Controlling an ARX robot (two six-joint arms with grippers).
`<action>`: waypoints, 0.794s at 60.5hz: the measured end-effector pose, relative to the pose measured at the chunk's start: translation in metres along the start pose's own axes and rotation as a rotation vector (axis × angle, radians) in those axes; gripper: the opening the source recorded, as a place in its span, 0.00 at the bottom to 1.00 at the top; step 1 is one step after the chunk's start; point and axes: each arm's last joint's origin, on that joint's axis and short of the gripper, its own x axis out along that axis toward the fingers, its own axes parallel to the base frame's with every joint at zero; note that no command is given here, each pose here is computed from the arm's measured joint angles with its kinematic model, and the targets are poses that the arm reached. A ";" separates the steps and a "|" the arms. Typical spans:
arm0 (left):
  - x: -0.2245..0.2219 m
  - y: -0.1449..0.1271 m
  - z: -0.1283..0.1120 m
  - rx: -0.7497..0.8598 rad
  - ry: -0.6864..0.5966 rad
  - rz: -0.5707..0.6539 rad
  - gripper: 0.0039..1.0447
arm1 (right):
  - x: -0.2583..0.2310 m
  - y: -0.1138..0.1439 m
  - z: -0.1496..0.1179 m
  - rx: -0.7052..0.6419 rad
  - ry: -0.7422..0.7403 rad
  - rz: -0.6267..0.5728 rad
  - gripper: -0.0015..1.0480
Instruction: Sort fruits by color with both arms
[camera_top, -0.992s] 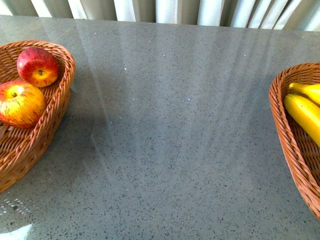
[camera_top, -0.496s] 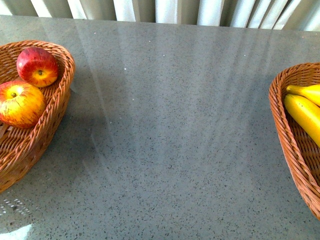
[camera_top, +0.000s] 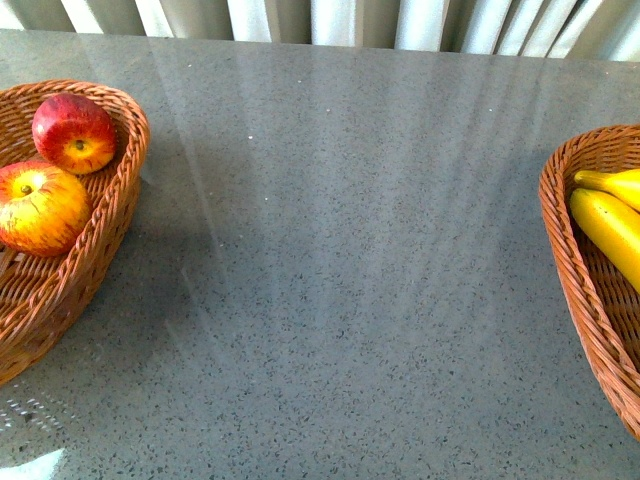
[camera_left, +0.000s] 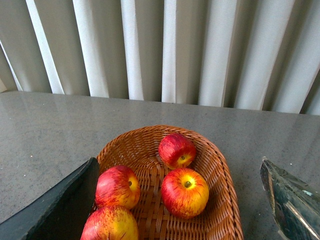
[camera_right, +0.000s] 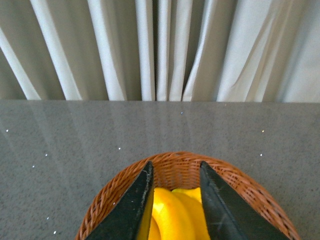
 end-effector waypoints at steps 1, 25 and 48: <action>0.000 0.000 0.000 0.000 0.000 0.000 0.91 | -0.002 0.001 0.000 0.000 0.000 0.006 0.10; 0.000 0.000 0.000 0.000 0.000 0.000 0.91 | -0.031 0.004 0.001 -0.004 -0.009 0.016 0.02; 0.000 0.000 0.000 0.000 0.000 0.000 0.91 | -0.051 0.004 0.009 -0.004 -0.035 0.017 0.02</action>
